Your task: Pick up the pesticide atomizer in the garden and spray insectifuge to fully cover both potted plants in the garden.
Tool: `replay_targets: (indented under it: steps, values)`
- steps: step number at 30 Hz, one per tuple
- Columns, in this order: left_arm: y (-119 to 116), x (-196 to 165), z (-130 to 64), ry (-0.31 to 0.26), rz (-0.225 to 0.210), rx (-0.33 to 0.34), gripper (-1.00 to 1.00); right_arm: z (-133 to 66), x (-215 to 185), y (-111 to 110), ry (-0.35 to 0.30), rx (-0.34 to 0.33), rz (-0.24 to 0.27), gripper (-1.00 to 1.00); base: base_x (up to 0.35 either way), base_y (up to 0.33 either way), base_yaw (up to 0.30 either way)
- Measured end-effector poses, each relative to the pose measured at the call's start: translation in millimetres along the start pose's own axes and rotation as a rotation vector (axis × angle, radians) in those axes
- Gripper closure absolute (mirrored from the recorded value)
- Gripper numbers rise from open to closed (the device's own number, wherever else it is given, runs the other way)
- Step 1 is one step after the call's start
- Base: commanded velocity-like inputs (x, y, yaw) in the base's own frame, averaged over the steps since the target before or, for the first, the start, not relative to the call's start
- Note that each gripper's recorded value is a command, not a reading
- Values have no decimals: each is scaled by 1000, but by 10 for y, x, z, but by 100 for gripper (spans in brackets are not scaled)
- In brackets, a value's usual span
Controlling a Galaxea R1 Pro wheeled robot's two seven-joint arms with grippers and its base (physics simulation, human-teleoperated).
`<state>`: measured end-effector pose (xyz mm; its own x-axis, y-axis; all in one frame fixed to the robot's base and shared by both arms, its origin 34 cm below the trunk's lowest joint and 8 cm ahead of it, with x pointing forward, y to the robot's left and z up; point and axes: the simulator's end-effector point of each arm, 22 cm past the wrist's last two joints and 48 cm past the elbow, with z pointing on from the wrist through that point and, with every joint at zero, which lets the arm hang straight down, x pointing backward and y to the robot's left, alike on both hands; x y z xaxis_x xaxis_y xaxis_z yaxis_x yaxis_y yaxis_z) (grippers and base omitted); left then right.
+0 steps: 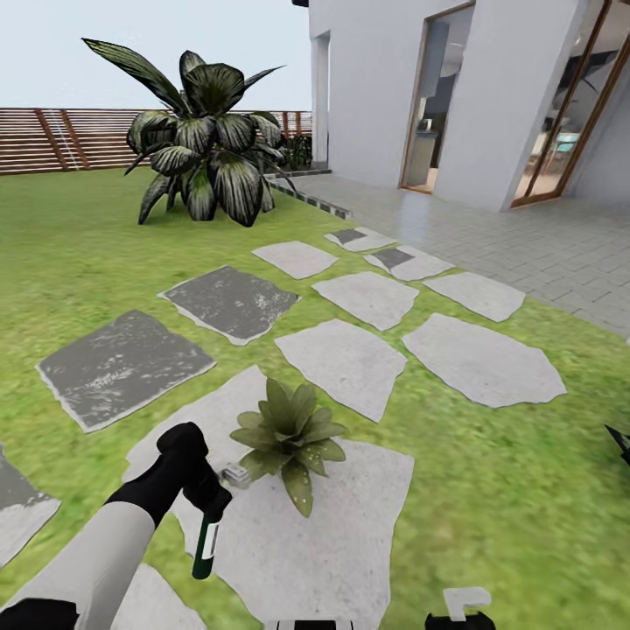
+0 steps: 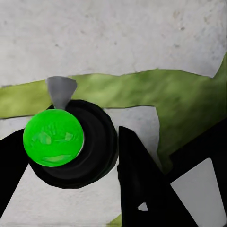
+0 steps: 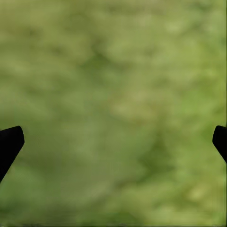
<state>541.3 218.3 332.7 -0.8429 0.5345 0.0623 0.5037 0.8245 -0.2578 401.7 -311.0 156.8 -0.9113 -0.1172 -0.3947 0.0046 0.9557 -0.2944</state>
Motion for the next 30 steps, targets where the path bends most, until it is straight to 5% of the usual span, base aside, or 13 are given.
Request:
replay_targets:
  steps: [15,30]
  values:
    - [-254,-52,108,4,25,38,100,-3,-6,5,0,0,3,-100,-71,11,-191]
    - [7,362,280,64,-10,-12,100,-4,-10,6,-2,0,1,-100,37,24,-99]
